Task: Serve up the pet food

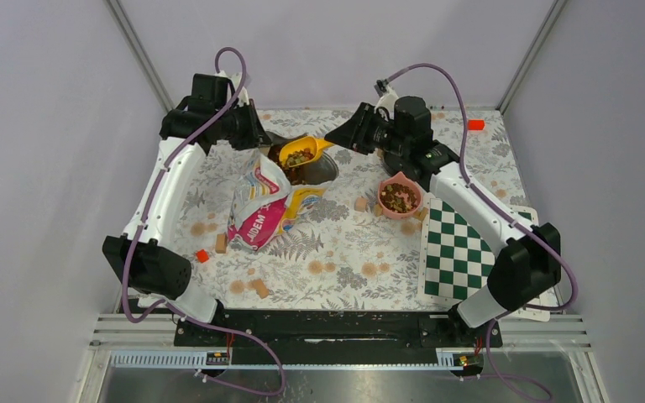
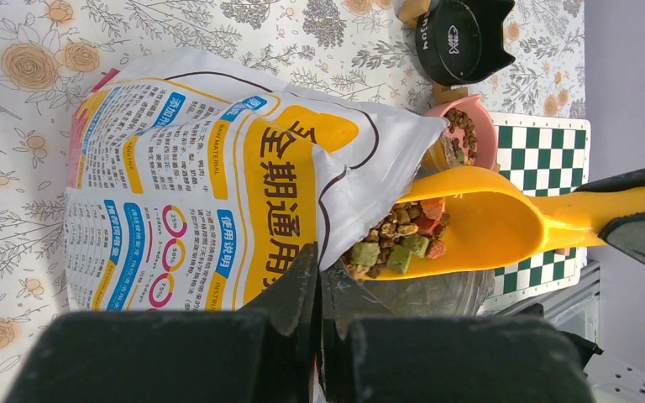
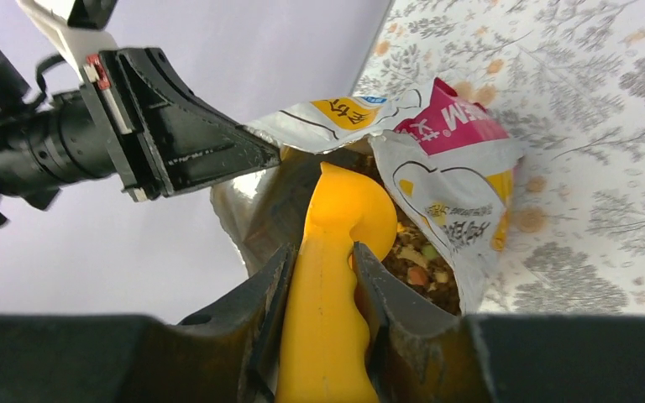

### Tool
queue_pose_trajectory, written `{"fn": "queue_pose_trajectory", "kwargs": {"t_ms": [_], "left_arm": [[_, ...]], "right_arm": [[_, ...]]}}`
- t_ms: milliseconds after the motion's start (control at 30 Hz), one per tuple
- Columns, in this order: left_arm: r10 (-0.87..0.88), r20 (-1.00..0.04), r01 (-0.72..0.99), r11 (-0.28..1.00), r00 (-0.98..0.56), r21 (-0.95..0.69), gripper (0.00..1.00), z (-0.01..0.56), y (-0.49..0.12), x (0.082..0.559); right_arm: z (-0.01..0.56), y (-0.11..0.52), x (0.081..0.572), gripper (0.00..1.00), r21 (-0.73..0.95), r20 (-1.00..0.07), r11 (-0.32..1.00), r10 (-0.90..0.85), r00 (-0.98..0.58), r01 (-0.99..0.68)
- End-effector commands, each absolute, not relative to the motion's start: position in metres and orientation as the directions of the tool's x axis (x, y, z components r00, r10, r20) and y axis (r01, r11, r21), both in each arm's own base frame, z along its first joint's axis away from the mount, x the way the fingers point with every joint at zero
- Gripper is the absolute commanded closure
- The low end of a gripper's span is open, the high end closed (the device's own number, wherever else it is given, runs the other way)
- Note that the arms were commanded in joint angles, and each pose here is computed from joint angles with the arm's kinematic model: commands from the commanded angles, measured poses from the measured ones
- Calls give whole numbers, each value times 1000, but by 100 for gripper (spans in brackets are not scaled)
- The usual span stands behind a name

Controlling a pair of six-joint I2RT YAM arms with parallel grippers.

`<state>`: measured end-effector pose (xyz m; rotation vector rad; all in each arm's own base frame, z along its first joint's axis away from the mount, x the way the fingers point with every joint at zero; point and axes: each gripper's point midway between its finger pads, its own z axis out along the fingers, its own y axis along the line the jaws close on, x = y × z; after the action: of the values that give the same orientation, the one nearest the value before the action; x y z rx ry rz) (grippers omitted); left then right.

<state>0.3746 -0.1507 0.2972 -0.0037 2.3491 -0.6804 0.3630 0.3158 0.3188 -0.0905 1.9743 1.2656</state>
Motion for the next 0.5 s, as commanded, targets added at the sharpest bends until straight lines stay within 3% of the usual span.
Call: {"fn": "queue_pose_trajectory", "kwargs": {"t_ms": [0,233,467], "left_arm": [[-226,-719,279,813,-657,-511,100,353,-155,373],[-256,-726,248,825,-638,-508,100,358,-142,374],[-292,-733,198,842,-615,-502,100,361,-126,377]], "right_arm": [[345,323,365,100,863,-501,301,424,-754,-405],[346,320,371,100,953,-296,95,488,-821,-287],[358,305,375,100,954,-274,39,519,-809,-298]]}}
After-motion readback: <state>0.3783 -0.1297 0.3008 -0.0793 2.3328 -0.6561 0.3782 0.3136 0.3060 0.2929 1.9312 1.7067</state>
